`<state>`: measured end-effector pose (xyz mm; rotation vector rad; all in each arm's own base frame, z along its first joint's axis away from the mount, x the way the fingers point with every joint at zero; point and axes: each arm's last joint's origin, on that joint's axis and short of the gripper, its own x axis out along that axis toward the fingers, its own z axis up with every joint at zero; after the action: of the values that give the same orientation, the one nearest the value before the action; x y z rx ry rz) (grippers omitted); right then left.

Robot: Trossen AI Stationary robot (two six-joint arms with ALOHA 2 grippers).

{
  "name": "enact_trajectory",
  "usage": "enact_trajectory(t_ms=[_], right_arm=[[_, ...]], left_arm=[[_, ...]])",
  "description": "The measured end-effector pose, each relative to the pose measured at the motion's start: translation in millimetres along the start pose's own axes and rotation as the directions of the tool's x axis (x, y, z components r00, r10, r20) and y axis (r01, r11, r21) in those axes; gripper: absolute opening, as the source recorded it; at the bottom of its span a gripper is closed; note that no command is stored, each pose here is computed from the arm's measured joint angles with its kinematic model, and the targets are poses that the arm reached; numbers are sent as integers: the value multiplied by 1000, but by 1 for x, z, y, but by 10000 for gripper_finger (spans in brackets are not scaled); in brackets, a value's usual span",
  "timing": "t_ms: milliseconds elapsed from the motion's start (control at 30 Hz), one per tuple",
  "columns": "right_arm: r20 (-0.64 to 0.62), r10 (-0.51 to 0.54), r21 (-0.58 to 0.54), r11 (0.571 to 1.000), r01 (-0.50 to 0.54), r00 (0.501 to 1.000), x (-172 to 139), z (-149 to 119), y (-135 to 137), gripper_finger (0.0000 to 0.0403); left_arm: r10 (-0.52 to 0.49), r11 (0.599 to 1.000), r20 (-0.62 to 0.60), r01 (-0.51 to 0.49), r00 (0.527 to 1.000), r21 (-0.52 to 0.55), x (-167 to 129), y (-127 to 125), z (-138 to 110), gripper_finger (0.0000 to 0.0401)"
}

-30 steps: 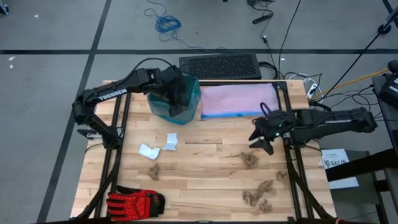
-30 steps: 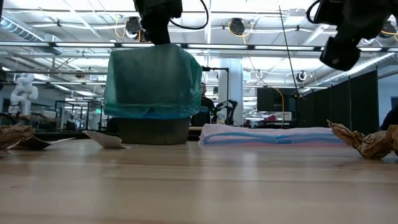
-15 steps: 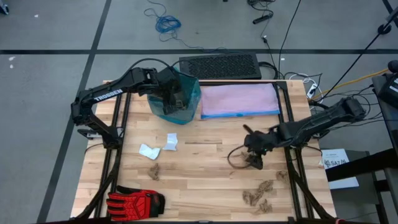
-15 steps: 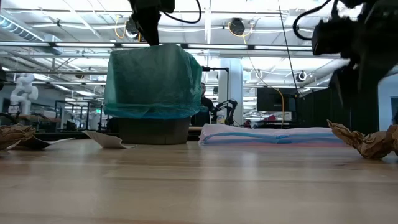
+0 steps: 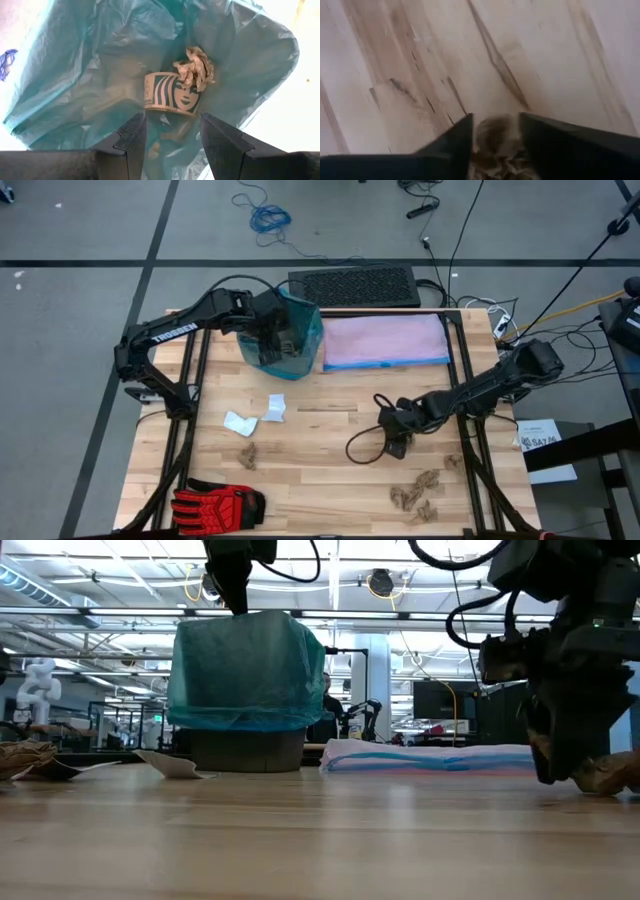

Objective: Place trash/remove bag and relplace
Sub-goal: Put the brown napkin into the trash bin

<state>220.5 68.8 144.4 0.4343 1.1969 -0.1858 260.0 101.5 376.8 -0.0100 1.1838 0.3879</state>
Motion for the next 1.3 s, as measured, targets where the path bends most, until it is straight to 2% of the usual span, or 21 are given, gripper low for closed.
enact_trajectory(t_ms=[67, 100, 233, 333, 400, 467, 533, 600, 733, 833, 967, 1033, 1133, 1233, 1300], right_arm=[[20, 16, -18, 1000, -16, 1000, 0, 2, 1, 39], [30, 21, -30, 999, -20, 999, -2, 4, 0, 21], [90, 39, -61, 998, -34, 995, -11, 18, -1, 11], [193, 25, -125, 992, -1, 981, -25, 39, 2, 3], [292, 5, -169, 985, 47, 956, -35, 57, 3, 3], [415, 7, -207, 974, 87, 910, -47, 79, 3, 2], [536, 40, -241, 964, 108, 843, -60, 101, 1, 1], [652, 64, -258, 956, 142, 756, -75, 122, -3, 1], [849, 80, -229, 946, 228, 522, -110, 158, -19, 1], [925, 92, -197, 946, 258, 369, -131, 177, -35, 0], [961, 159, -210, 952, 224, 225, -140, 204, -53, 0], [964, 166, -211, 952, 222, 206, -135, 222, -58, 0], [953, 198, -250, 942, 224, 232, -123, 252, -58, 0], [939, 212, -275, 936, 220, 270, -115, 283, -53, 4], [924, 194, -274, 938, 215, 331, -111, 299, -51, 13]], left_arm=[[1, 1000, 5, -1, 1000, -1, -2, 0, -1, 170], [3, 1000, 12, -3, 1000, 2, -3, 0, -1, 165], [10, 1000, 60, -11, 998, 12, -13, 3, -4, 134], [26, 1000, 125, -25, 992, -15, -25, 8, -7, 102], [41, 999, 187, -37, 982, -28, -36, 11, -10, 76], [61, 998, 258, -54, 964, -36, -48, 15, -13, 46], [82, 996, 327, -67, 941, -56, -59, 19, -16, 16], [105, 994, 412, -79, 905, -78, -70, 22, -15, 6], [106, 994, 536, -72, 838, -84, -83, 28, -15, 3], [77, 996, 577, -36, 813, -81, -72, 33, -13, 2], [37, 998, 592, 0, 805, -63, -45, 39, -12, 1], [32, 998, 589, 8, 808, -64, -34, 41, -13, 1], [33, 997, 575, 10, 818, -71, -25, 42, -15, 1], [37, 997, 588, 7, 808, -72, -29, 42, -19, 1], [39, 997, 608, 5, 793, -71, -36, 40, -24, 1]])
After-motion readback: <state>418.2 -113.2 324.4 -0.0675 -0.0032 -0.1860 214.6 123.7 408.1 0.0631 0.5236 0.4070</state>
